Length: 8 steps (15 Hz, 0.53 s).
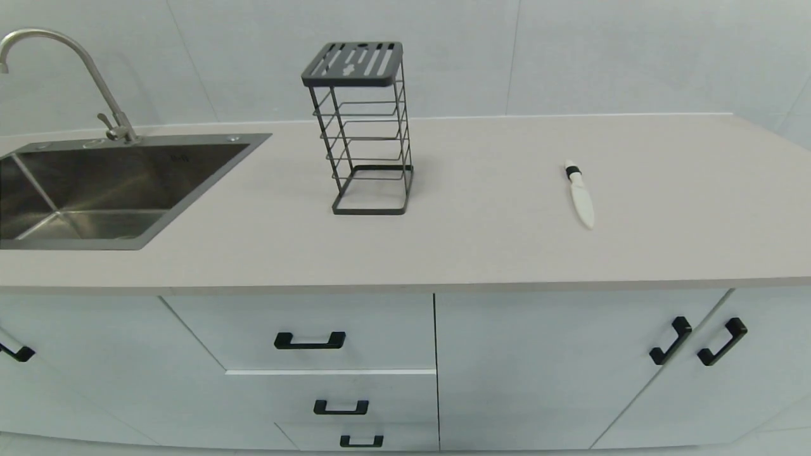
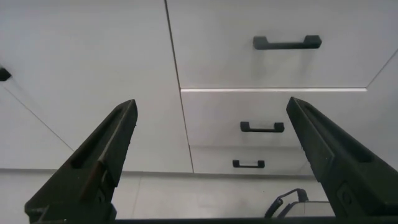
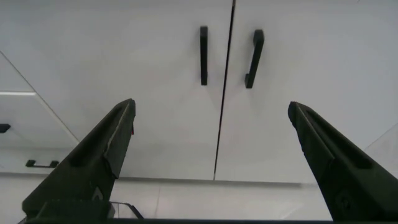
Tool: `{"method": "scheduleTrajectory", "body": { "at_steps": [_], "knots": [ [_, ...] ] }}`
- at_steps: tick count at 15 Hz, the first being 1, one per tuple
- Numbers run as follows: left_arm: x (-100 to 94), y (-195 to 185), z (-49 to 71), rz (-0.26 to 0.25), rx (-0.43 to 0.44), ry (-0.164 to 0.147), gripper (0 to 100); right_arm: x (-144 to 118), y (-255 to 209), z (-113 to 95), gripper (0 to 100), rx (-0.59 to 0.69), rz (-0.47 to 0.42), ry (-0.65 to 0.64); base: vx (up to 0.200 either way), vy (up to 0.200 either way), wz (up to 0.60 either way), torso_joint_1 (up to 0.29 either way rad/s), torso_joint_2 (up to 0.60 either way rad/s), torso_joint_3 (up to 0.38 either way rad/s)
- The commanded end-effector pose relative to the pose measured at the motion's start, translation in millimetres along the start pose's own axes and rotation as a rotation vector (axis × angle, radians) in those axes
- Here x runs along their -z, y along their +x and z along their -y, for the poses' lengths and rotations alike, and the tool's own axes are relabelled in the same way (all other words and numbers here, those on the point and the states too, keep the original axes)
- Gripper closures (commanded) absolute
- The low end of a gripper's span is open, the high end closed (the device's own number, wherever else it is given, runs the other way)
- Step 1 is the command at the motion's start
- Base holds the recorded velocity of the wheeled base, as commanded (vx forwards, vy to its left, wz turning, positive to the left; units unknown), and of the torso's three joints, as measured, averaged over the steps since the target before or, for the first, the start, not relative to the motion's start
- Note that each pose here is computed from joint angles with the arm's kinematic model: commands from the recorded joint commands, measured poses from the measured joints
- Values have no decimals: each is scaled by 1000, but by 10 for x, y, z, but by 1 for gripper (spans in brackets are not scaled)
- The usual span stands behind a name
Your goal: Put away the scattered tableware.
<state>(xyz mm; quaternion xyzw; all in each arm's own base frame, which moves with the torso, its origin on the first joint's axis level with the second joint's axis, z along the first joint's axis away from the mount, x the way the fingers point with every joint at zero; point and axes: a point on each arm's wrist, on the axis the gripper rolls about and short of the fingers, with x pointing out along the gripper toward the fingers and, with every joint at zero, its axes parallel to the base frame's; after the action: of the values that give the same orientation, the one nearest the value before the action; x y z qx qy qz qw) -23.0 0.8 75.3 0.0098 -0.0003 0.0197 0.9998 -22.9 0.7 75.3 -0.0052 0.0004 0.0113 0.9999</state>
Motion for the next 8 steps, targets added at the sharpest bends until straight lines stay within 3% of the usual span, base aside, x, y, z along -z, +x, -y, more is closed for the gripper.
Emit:
{"method": "scheduleTrajectory", "body": {
  "at_steps": [1,5,8],
  "knots": [
    [-1,1,0,-1,-1,0,0,0,1,0,0,0,-1,0,0,0,0,115,-496,-212],
    [-1,1,0,-1,0,3,0,0,1,0,0,0,-1,0,0,0,0,380,-489,-234],
    [-1,1,0,-1,0,3,0,0,1,0,0,0,-1,0,0,0,0,292,-512,-243]
  ]
}}
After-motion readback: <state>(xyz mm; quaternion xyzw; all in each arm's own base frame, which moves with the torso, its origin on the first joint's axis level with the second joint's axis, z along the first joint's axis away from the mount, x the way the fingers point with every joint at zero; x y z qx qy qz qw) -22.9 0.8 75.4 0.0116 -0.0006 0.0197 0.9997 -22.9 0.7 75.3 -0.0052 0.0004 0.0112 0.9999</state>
